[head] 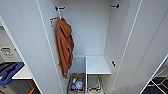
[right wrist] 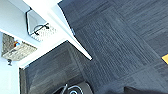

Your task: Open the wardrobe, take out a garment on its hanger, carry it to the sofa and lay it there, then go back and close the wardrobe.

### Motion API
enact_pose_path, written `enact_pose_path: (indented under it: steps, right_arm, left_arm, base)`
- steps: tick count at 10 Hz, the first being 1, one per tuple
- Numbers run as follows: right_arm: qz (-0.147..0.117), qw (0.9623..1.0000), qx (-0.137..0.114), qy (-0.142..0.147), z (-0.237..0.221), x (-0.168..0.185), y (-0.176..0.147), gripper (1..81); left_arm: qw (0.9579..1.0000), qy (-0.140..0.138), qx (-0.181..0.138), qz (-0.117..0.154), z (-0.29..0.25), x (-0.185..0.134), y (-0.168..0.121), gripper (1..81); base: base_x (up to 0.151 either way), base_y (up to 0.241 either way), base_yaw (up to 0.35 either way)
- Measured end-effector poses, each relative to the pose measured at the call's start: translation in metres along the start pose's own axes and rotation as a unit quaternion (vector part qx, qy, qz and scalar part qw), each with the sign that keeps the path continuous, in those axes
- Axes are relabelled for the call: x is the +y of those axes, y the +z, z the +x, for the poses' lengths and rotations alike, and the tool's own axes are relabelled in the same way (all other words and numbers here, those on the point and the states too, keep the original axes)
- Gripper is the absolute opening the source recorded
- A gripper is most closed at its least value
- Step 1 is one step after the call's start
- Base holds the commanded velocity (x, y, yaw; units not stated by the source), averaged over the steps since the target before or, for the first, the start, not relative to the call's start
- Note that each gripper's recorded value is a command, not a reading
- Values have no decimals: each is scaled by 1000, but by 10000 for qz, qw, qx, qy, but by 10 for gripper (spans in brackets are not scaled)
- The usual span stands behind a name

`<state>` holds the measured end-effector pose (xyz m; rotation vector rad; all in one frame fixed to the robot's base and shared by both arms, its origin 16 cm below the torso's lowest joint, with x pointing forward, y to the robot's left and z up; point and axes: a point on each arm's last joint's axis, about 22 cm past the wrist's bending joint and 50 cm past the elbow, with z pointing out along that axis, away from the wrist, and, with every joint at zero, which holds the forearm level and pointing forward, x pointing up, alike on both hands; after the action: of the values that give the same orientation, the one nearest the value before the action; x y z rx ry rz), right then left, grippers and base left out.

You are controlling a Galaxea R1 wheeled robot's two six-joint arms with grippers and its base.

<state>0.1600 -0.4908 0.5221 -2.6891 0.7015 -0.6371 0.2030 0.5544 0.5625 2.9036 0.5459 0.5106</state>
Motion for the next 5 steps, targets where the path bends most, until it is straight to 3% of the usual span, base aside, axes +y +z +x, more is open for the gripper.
enact_pose_path:
  steps: [3,4,5]
  right_arm:
    - [102,9982,512,284,91,-9,-3,811]
    - [311,9963,670,435,121,-31,2,811]
    - [653,9920,869,639,158,-67,9,811]
  left_arm:
    - [9970,-409,566,-339,92,42,3,811]
    - [9953,-438,758,-422,127,54,0,811]
    - [9934,-516,880,-530,157,71,-3,811]
  base:
    - [0,0,0]
    - [0,0,0]
    - [0,0,0]
